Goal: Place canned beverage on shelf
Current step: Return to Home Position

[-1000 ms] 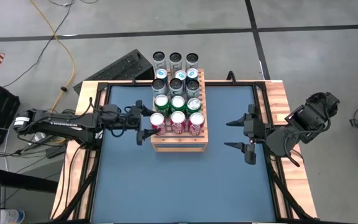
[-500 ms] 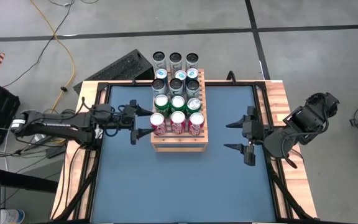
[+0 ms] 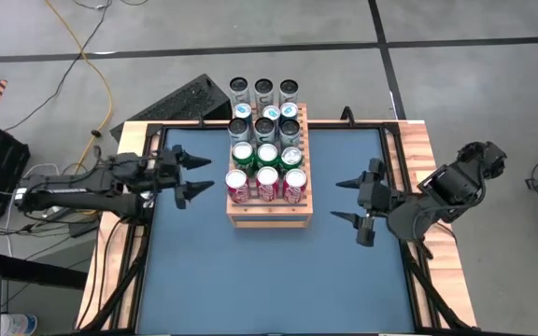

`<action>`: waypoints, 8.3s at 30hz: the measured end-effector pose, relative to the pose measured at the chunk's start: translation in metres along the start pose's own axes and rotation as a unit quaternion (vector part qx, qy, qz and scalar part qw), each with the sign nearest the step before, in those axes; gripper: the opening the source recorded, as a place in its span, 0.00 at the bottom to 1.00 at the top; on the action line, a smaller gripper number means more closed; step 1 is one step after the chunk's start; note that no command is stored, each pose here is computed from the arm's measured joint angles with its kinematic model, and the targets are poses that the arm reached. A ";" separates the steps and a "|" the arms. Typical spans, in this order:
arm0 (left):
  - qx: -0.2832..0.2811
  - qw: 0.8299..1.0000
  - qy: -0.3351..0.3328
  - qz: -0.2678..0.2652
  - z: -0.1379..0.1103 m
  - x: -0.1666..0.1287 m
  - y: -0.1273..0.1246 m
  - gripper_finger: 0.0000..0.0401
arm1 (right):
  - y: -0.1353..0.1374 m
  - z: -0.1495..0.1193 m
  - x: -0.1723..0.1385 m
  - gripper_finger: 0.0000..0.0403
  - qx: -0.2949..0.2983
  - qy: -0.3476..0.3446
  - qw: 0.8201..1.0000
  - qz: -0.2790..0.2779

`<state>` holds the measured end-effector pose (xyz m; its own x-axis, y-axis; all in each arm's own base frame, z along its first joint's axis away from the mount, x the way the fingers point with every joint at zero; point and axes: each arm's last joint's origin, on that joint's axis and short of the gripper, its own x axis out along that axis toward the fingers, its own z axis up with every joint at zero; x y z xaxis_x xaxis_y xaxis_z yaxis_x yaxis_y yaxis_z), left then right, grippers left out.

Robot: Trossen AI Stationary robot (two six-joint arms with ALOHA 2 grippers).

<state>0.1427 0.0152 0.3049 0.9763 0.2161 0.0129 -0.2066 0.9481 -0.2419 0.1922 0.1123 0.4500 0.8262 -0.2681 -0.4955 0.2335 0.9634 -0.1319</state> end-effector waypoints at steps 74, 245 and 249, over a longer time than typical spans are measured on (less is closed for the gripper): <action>-0.084 0.983 -0.082 -0.139 -0.007 -0.072 -0.010 0.88 | -0.142 -0.185 -0.050 0.73 0.249 -0.353 0.899 0.079; 0.042 0.990 0.020 -0.132 -0.134 -0.055 0.011 0.88 | -0.054 -0.301 0.091 0.73 0.071 -0.198 0.974 0.086; 0.042 0.990 0.020 -0.132 -0.134 -0.055 0.011 0.88 | -0.054 -0.301 0.091 0.73 0.071 -0.198 0.974 0.086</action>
<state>0.0954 -0.0181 0.1714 0.9984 -0.0506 0.0260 0.0540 0.9866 -0.1542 0.1000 0.0377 0.1538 0.9856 -0.1119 -0.1264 0.1198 0.9912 0.0567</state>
